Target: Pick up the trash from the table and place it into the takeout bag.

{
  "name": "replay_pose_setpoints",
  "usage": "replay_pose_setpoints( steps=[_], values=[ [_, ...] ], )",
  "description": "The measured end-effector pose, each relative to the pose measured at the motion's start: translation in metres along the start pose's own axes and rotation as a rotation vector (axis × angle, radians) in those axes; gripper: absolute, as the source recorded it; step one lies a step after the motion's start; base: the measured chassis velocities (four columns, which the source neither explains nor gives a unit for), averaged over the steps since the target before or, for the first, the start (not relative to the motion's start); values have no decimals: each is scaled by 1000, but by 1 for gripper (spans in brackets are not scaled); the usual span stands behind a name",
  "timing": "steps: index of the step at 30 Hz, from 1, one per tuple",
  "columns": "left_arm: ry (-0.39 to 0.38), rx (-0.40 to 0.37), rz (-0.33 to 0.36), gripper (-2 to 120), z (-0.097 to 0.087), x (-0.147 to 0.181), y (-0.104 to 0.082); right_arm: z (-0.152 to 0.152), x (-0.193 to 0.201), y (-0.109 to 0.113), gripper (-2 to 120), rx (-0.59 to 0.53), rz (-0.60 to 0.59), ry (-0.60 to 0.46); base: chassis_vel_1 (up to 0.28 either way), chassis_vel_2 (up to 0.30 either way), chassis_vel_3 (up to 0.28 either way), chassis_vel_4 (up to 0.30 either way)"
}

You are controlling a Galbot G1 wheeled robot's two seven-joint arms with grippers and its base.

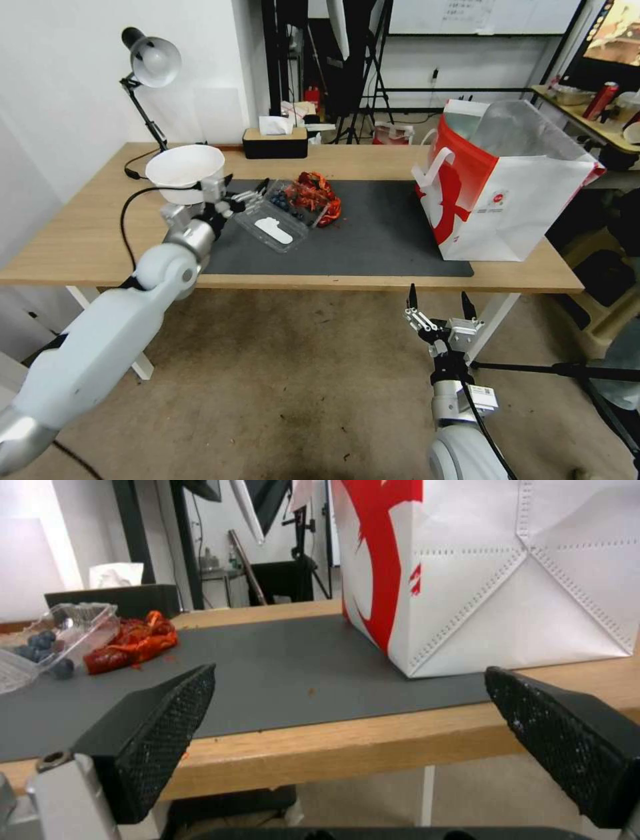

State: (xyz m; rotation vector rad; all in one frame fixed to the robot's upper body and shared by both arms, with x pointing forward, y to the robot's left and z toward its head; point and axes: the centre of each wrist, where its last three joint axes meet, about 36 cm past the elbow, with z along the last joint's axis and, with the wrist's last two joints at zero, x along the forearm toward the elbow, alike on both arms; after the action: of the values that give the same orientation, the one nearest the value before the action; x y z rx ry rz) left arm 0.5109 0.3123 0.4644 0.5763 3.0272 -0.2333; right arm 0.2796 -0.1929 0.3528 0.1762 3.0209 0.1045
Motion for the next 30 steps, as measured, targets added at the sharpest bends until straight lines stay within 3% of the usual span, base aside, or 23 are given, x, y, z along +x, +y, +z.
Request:
replay_pose_setpoints(
  steps=[10,20,30],
  values=[
    [-44,-45,-57,100,8,46,-5,1,1,1,100,1,-3,1,0,0,0,0],
    [-49,-122,-143,100,44,103,-17,2,4,0,100,6,-2,3,0,0,0,0],
    [-60,-125,-203,100,67,139,-28,3,5,-1,100,10,-2,2,0,0,0,0]
  ],
)
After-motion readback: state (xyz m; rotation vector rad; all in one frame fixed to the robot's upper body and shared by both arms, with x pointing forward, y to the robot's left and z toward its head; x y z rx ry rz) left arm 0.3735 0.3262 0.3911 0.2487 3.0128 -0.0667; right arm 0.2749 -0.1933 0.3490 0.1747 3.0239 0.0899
